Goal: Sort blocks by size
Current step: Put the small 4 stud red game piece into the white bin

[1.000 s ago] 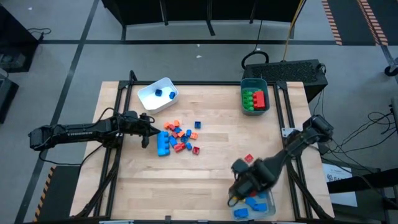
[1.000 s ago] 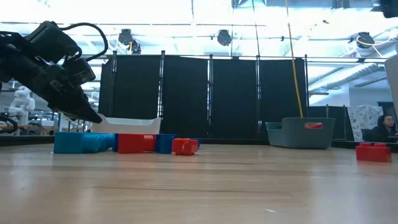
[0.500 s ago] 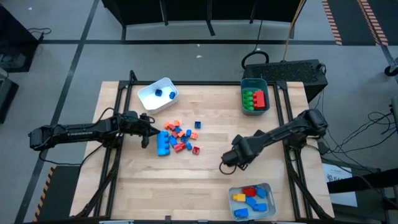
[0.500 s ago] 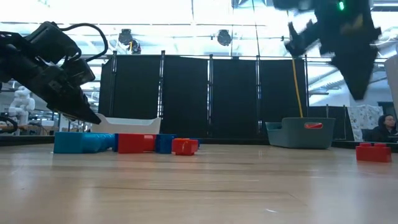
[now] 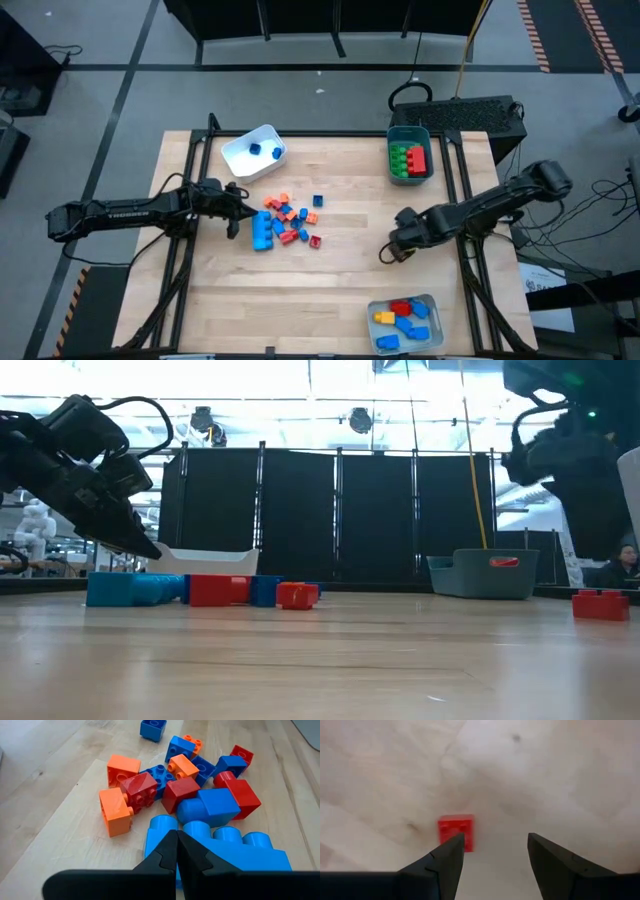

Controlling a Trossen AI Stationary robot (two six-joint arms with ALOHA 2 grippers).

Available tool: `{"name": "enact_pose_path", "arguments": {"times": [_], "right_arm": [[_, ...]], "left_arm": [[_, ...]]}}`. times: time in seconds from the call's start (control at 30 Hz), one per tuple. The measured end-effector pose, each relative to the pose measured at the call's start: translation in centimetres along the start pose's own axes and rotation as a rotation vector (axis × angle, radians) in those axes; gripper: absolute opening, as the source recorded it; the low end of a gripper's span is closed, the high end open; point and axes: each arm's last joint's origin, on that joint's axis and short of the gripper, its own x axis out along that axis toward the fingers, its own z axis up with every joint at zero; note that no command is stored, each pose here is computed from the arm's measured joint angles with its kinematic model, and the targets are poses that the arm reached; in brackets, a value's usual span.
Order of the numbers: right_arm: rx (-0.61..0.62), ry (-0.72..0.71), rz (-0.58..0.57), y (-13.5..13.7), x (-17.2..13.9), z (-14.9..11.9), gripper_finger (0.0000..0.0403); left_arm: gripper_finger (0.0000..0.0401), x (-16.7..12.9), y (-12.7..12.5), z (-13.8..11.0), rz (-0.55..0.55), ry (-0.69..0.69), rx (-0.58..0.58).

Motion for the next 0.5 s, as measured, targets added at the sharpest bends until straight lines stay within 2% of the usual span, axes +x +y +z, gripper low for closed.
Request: {"name": "enact_pose_path", "arguments": {"times": [0.13,0.2,0.5], "right_arm": [[-0.019,-0.011,0.145,0.1,0.9,-0.3,0.0201],[-0.055,-0.031,0.172,0.4,0.9,-0.3,0.0201],[-0.051,-0.005,0.105,0.2,1.7,-0.3,0.0201]], "left_arm": [[0.0011,0.0,0.0,0.0,0.0,-0.002,0.0],[0.0011,0.0,0.0,0.1,-0.001,-0.005,0.001],[0.0011,0.0,0.0,0.1,-0.001,-0.01,0.001]]}}
